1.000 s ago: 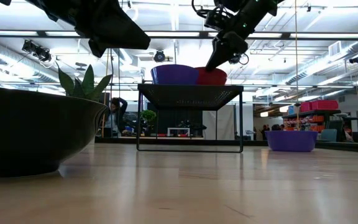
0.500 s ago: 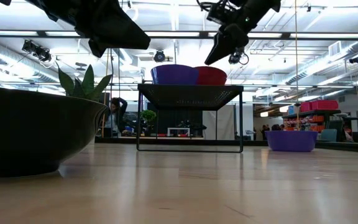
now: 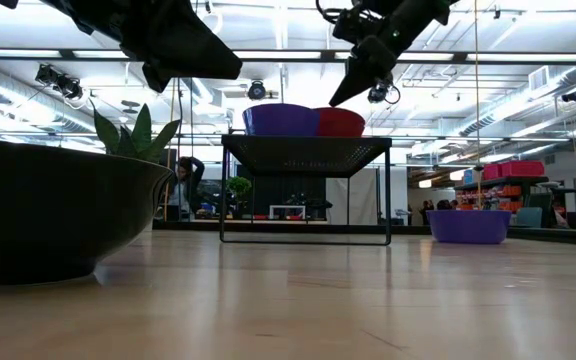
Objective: Pick & Place Mini bowls
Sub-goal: Stack the right red patterned bowl on top of the other red patterned bowl on the shelf, then stack the right blue bowl on top of the other blue bowl on the shelf
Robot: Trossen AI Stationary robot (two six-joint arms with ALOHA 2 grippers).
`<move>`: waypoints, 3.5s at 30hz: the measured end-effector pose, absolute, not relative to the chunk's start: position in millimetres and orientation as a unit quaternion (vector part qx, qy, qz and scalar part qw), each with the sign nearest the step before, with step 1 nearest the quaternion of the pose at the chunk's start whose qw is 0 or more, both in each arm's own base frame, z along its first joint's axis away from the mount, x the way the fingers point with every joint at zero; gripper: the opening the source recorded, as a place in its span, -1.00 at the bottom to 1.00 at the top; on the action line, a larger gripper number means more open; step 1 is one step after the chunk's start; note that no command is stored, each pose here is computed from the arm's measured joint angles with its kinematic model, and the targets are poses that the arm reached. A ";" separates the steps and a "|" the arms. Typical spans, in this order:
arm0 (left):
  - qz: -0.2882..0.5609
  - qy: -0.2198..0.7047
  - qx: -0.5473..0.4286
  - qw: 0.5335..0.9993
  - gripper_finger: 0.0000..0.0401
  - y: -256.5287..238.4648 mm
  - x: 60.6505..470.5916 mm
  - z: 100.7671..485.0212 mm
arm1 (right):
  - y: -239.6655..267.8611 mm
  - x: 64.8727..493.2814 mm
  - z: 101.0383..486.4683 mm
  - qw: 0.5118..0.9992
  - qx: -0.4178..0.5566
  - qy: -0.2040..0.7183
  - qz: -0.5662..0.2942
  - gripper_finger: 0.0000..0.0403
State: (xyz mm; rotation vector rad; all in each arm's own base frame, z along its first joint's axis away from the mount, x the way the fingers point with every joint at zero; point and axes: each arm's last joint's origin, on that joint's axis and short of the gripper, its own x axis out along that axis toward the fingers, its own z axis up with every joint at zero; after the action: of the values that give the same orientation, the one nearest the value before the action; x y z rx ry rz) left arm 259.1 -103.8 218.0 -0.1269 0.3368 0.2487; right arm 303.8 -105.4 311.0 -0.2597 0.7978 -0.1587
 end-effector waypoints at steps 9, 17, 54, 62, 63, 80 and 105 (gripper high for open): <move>0.123 0.167 -0.063 0.976 -0.64 -103.8 259.1 218.0 | -105.0 303.3 310.4 0.910 -0.123 0.389 -0.072 -0.97; 0.123 0.167 -0.063 0.976 -0.64 -103.8 259.1 218.0 | -104.8 302.9 305.5 0.902 -0.125 0.408 -0.064 -0.99; 0.123 0.167 -0.063 0.976 -0.64 -103.9 259.1 218.0 | -141.9 345.6 290.9 0.951 -0.097 0.272 -0.106 -0.98; 0.123 0.167 -0.068 0.976 -0.64 -104.0 259.1 217.9 | -108.0 295.3 336.5 0.942 -0.104 0.306 -0.088 -0.99; 0.120 0.167 -0.071 0.976 -0.64 -104.1 259.1 217.9 | -99.0 287.2 339.6 0.936 -0.105 0.325 -0.083 -0.99; 0.117 0.169 -0.066 0.976 -0.64 -103.6 259.4 217.9 | -19.2 187.7 245.1 0.852 0.029 0.500 -0.155 -0.81; 0.129 0.166 -0.063 0.976 -0.64 -99.0 261.3 218.3 | -46.9 174.5 154.1 0.836 0.017 0.512 -0.198 -0.34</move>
State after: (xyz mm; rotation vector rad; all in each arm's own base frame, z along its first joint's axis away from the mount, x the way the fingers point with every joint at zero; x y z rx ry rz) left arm 261.3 -99.0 218.3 -0.1261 0.3342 0.2593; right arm 174.5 -46.9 154.1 0.0351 1.0833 -0.4184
